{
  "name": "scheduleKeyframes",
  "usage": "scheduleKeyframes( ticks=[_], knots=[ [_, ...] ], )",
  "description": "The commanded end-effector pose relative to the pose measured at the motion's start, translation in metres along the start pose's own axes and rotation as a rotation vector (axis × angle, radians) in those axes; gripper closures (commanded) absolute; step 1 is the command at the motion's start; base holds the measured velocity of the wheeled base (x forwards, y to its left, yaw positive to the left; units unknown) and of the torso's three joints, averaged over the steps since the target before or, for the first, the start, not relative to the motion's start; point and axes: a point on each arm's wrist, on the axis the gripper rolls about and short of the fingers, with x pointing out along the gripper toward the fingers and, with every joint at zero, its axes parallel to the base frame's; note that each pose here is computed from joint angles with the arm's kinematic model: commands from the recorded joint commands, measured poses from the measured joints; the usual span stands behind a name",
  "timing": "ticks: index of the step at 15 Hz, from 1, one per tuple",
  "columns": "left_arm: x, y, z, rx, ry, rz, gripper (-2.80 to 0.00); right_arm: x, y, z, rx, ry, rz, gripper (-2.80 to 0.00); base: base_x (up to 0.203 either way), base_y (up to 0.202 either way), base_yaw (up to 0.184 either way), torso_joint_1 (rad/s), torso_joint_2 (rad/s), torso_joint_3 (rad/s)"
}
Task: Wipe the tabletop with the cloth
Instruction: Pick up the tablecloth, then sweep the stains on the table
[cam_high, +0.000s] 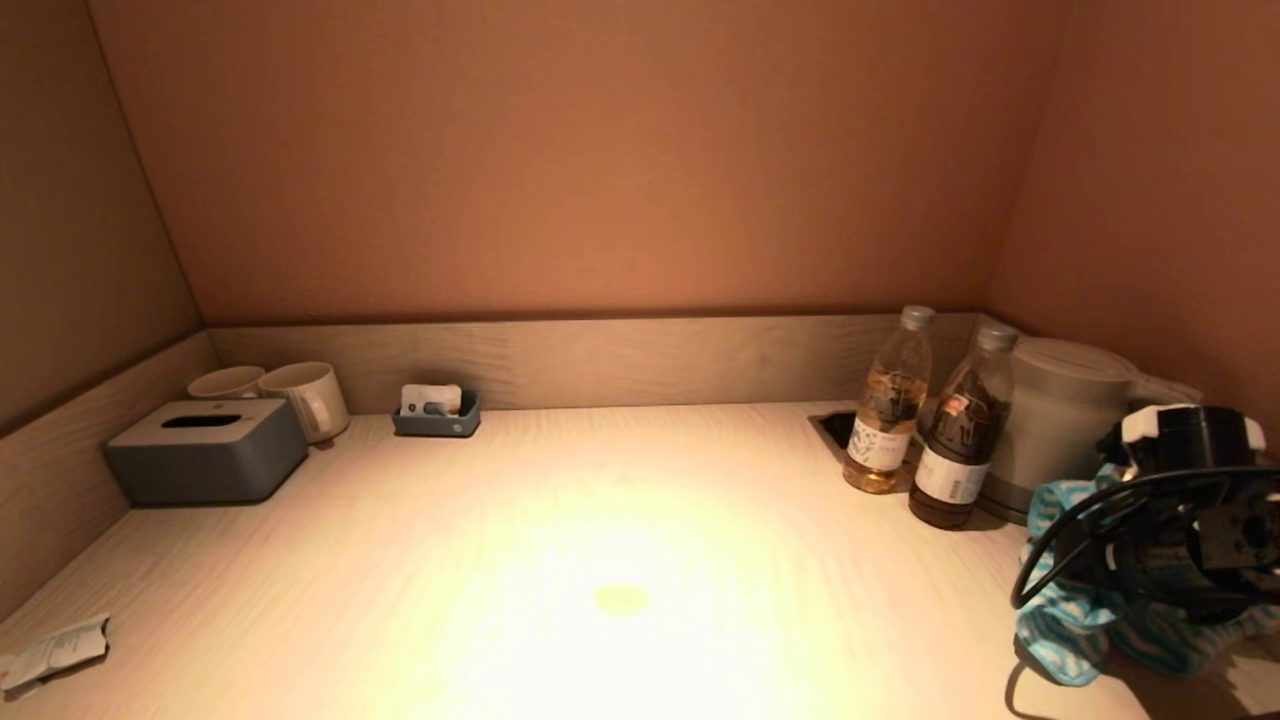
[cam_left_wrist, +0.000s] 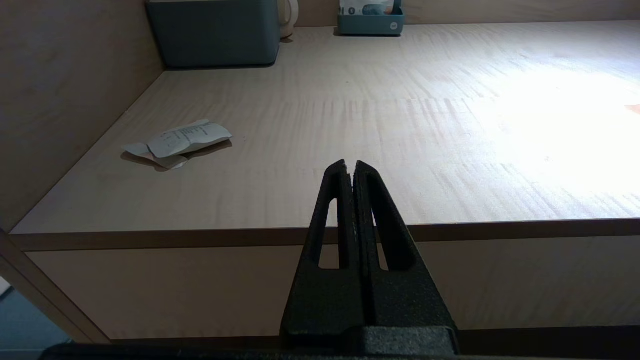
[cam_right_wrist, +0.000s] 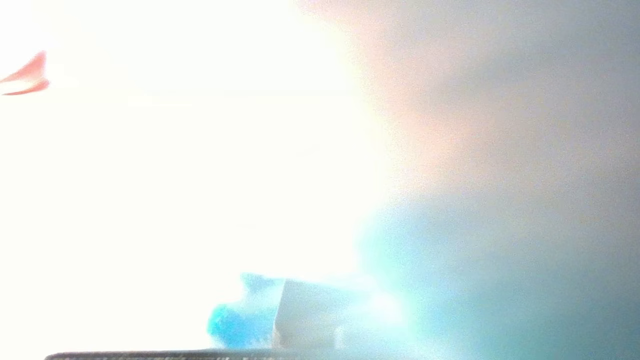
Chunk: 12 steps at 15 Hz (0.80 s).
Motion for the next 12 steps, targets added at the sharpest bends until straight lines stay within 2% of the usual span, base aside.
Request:
scheduleKeyframes(
  ticks=[1, 3, 6, 10, 12],
  knots=[
    [0.000, 0.000, 0.000, 0.000, 0.000, 0.000, 0.00, -0.036, -0.001, 0.006, 0.008, -0.114, 0.028, 0.00, 0.000, 0.000, 0.000, 0.000, 0.00, 0.000],
    [0.000, 0.000, 0.000, 0.000, 0.000, -0.001, 0.00, -0.072, 0.003, 0.004, -0.012, -0.209, 0.096, 0.00, 0.000, 0.000, 0.000, 0.000, 0.00, 0.000],
    [0.000, 0.000, 0.000, 0.000, 0.000, 0.001, 0.00, -0.126, 0.023, -0.003, -0.092, -0.337, 0.258, 0.00, 0.000, 0.000, 0.000, 0.000, 0.00, 0.000],
    [0.000, 0.000, 0.000, 0.000, 0.000, 0.000, 0.00, -0.178, 0.050, -0.006, -0.207, -0.416, 0.456, 0.00, 0.000, 0.000, 0.000, 0.000, 0.00, 0.000],
    [0.000, 0.000, 0.000, 0.000, 0.000, 0.001, 0.00, -0.195, 0.065, 0.003, -0.263, -0.406, 0.522, 0.00, 0.000, 0.000, 0.000, 0.000, 0.00, 0.000]
  ],
)
